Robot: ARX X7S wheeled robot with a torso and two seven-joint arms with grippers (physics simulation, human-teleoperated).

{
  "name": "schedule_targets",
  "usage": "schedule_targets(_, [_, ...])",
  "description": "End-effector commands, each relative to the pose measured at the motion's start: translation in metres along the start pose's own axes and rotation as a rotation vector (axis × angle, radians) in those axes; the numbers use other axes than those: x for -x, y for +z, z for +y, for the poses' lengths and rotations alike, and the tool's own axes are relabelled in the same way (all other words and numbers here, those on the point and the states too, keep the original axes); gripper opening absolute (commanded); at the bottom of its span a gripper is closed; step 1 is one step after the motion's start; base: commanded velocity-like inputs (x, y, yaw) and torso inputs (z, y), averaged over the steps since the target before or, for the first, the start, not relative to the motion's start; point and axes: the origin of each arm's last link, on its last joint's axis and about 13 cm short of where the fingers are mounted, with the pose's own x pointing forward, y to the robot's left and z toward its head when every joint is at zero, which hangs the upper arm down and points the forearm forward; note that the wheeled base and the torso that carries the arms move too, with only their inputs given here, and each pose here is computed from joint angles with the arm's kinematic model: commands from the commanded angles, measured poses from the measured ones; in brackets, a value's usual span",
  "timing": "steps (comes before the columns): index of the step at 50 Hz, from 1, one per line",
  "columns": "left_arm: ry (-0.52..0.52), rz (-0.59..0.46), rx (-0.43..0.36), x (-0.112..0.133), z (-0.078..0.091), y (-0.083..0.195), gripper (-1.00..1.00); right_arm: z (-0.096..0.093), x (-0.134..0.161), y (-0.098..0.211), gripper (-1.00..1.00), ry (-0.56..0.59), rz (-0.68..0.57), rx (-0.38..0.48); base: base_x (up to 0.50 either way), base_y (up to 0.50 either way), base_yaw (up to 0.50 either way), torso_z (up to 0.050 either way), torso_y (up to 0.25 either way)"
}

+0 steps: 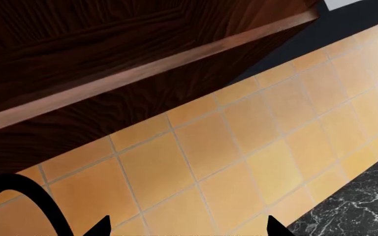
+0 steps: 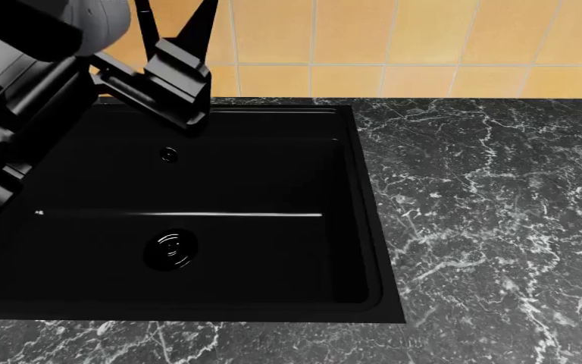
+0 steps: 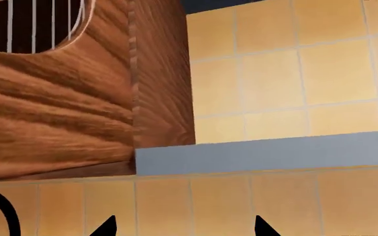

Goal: Pick the chili pepper, potato from the counter and place them in the cabinet. Then close the cabinet.

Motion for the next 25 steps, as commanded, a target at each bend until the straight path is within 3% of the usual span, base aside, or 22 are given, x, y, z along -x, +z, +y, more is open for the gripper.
schedule_targets(1, [0.001, 0.005, 0.001, 0.0, 0.0, -0.003, 1.0, -0.004, 0.002, -0.004, 1.0, -0.038, -0.078, -0.098, 0.0, 0.0, 0.0, 0.0, 0.0])
schedule_targets(25, [-0.002, 0.012, 0.001, 0.0, -0.001, -0.006, 1.0, 0.003, -0.008, 0.003, 1.0, 0.024, -0.231, -0.172, 0.0, 0.0, 0.0, 0.0, 0.0])
